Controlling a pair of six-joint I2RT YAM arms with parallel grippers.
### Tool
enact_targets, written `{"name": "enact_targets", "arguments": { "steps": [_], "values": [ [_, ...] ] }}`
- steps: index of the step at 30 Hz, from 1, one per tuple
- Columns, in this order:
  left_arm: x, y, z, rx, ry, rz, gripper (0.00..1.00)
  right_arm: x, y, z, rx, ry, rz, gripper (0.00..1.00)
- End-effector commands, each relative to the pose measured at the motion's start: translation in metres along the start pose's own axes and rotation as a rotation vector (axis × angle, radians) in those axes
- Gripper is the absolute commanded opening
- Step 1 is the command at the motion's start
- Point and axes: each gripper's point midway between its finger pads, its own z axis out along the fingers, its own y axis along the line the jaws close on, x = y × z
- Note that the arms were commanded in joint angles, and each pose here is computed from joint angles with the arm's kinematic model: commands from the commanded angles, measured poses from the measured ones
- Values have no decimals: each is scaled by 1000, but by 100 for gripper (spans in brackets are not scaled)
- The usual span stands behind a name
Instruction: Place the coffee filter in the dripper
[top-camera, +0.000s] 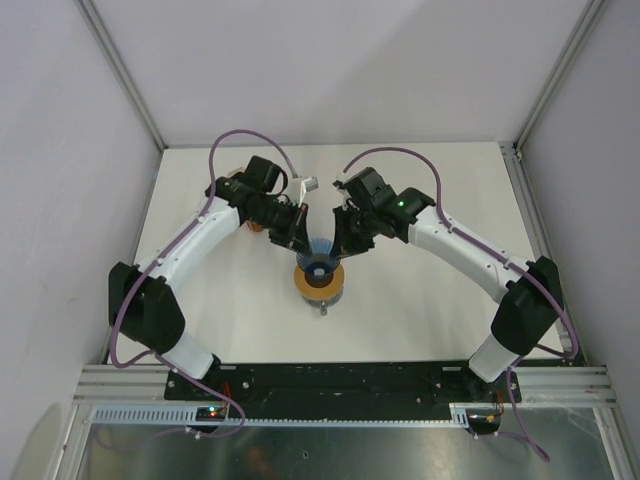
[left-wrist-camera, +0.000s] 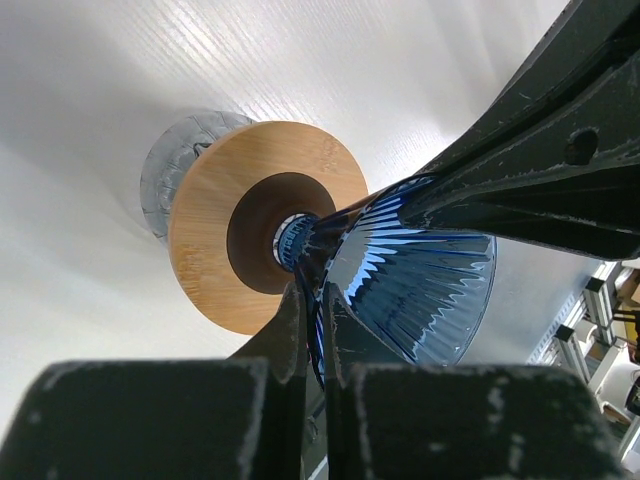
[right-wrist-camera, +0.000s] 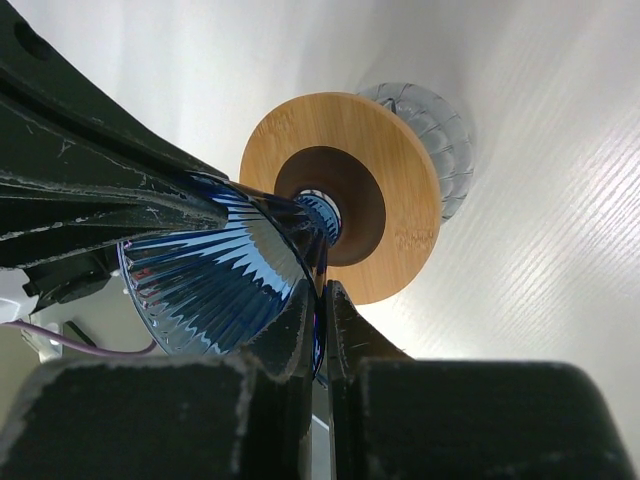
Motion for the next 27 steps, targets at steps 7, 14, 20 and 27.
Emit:
{"name": "enact_targets", "arguments": {
  "steps": [7,14,20,27],
  "values": [
    [6,-13,7,133,26,52,0,-13,-6,21,2,-39,-89,0],
    [3,6,13,56,23,105,0,-14,-21,37,38,-31,-83,0],
    [-4,8,13,43,2,129,0,-14,-21,45,26,-24,-77,0],
    [-19,-21,-3,126,-56,127,0,-22,10,24,-97,-66,-65,0]
  ]
}}
